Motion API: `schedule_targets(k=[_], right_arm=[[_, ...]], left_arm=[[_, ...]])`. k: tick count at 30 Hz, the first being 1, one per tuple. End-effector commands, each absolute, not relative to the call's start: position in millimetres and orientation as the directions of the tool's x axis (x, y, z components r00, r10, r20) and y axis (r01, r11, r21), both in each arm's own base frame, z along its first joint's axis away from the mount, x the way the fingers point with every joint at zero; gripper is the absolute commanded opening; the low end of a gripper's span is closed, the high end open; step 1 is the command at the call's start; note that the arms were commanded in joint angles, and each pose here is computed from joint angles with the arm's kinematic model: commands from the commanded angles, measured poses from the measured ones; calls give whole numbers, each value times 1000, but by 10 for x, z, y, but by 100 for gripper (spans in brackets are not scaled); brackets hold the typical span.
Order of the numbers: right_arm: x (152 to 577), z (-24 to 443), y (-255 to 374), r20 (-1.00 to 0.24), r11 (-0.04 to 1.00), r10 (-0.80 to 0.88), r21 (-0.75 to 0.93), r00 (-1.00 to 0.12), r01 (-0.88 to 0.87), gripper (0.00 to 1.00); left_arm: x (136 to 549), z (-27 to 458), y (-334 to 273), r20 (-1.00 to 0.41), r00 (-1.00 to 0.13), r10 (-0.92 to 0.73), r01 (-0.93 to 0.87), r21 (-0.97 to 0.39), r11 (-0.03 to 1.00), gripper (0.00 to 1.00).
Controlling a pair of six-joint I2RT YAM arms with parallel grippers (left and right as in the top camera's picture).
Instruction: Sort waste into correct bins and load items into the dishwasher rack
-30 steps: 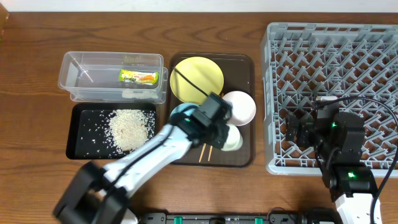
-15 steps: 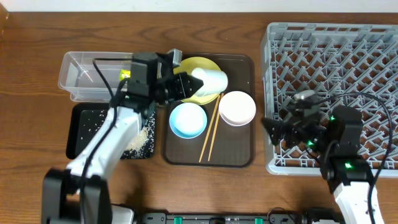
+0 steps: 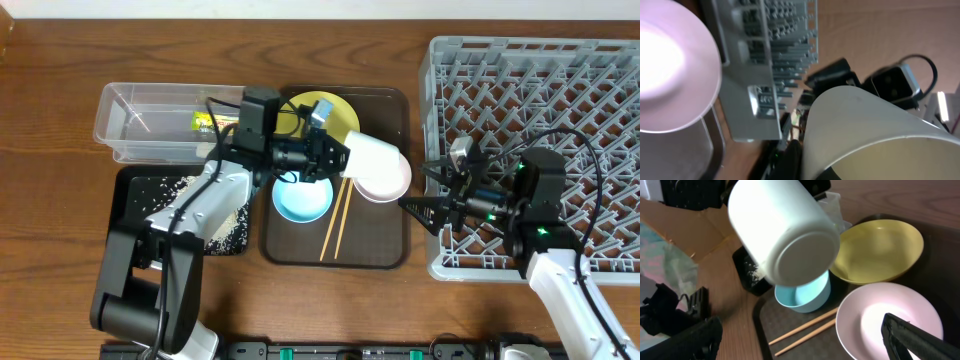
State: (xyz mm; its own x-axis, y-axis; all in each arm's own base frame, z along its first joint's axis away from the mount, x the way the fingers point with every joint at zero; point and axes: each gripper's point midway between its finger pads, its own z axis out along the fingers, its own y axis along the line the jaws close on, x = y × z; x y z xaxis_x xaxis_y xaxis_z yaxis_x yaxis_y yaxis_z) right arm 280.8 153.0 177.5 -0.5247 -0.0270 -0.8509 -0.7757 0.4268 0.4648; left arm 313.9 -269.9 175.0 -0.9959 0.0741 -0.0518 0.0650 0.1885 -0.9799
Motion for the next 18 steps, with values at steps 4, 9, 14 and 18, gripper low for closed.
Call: schedule_targets(k=[4,9,14,18], right_arm=[[2806,1918,1602,-884,366,-31,424,-466,-828,99],[2769,1964,1712,-899,333,-45,398,-436,-855,99],[2743,1965,1786,-903,320,-58,387,-426,-865,94],[2747,1963,1792,-904,323,-60,383,-423,-865,89]], left_arm=[[2965,1857,-2855,-42,-987,154,65,-987,150,6],[2894,1860,-2949,-43,-983,176,70,-986,151,6],[2856,1851,-3004,-40,-982,185,69,-985,157,6],[2848,1852,-3011,-35,-982,187,65,-985,157,6]])
